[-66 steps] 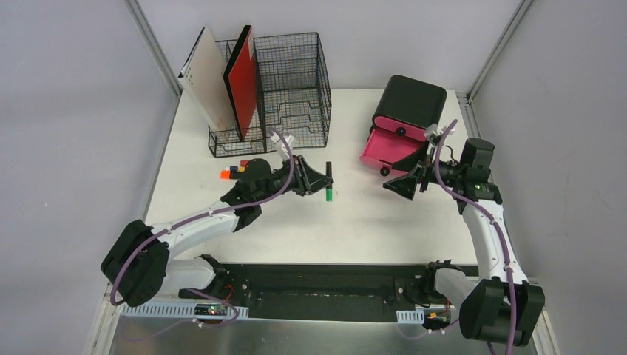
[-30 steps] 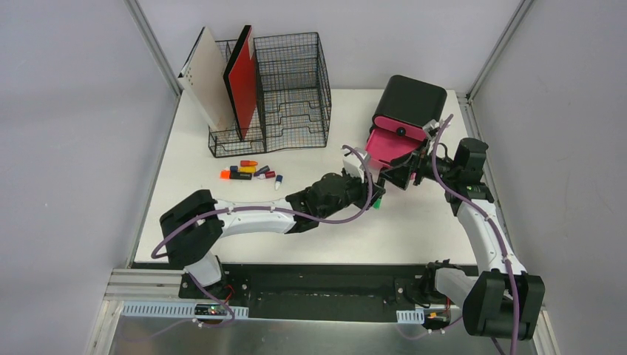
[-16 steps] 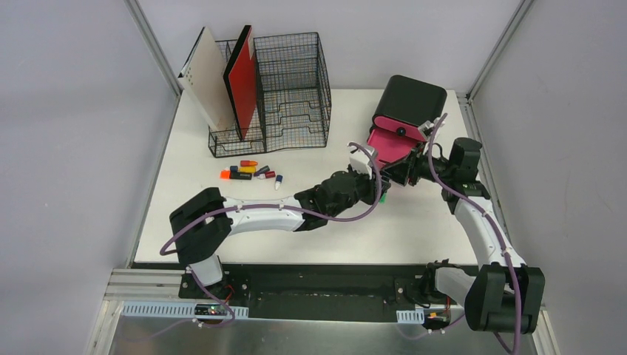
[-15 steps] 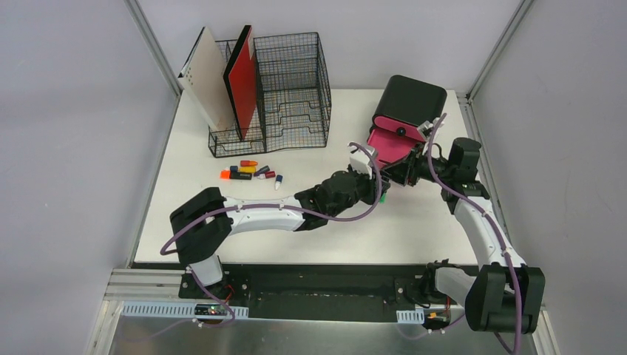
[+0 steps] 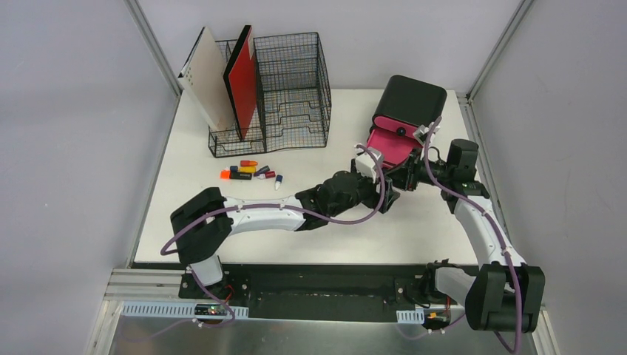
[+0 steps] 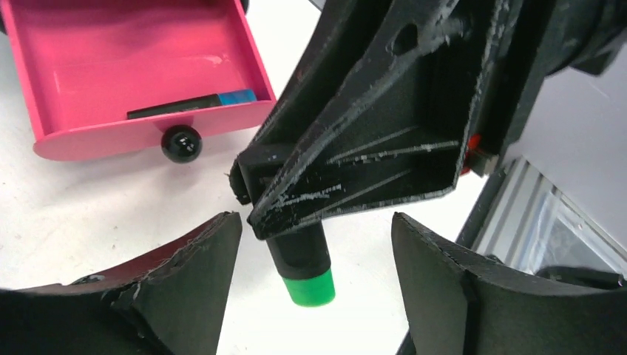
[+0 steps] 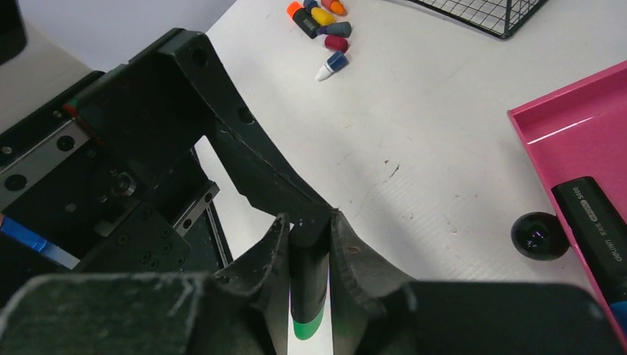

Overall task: Organize the desk
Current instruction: Place the stationery in the drawer.

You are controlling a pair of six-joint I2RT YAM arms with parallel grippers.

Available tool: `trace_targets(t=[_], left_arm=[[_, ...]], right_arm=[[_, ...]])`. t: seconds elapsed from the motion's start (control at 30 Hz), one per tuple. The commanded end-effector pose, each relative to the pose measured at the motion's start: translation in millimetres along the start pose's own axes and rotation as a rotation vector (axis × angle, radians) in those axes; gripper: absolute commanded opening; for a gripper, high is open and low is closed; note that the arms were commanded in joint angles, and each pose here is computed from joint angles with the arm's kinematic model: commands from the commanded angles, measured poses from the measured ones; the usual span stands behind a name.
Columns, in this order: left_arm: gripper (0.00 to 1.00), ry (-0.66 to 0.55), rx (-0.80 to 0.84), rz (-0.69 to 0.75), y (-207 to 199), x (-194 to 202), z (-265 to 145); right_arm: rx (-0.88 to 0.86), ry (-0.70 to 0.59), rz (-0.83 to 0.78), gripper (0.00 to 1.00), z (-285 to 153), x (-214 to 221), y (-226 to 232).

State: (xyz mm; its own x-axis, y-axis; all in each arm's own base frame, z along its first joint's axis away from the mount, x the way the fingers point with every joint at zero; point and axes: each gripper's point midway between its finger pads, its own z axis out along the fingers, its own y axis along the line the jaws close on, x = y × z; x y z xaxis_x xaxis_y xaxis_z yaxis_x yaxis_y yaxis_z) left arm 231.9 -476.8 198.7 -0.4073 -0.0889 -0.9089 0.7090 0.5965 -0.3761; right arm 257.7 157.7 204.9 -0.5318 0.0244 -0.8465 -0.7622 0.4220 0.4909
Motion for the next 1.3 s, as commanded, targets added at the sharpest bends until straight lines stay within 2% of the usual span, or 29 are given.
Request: trace_targets(t=[0.0, 0.27, 0.47, 0.7, 1.03, 1.27], left_arm=[[0.79, -0.076, 0.133, 0.062, -30.4, -38.2, -26.8], [0.94, -0.072, 0.084, 0.164, -3.5, -38.7, -81.9], [0.97, -0.028, 0.012, 0.194, 28.8, -23.5, -123.2], [0.99, -0.034, -0.126, 0.167, 76.7, 1.2, -166.4], [0.99, 0.002, -0.306, 0.179, 133.2, 49.9, -191.4], [0.99, -0.024, -0.356, 0.168, 147.4, 58.4, -194.6]], right_arm=[[-0.083, -0.033, -0.164, 0.00, -11.5, -24.1, 23.0], [-0.063, -0.017, -0.204, 0.00, -17.4, -23.8, 22.3], [-0.016, -0.009, -0.237, 0.00, -24.6, -26.4, 17.2], [0.119, -0.006, -0.278, 0.00, -37.0, -31.5, -3.3], [0.237, 0.071, -0.328, 0.00, -42.6, -40.6, -29.7], [0.291, 0.136, -0.397, 0.00, -42.6, -49.7, -40.0]])
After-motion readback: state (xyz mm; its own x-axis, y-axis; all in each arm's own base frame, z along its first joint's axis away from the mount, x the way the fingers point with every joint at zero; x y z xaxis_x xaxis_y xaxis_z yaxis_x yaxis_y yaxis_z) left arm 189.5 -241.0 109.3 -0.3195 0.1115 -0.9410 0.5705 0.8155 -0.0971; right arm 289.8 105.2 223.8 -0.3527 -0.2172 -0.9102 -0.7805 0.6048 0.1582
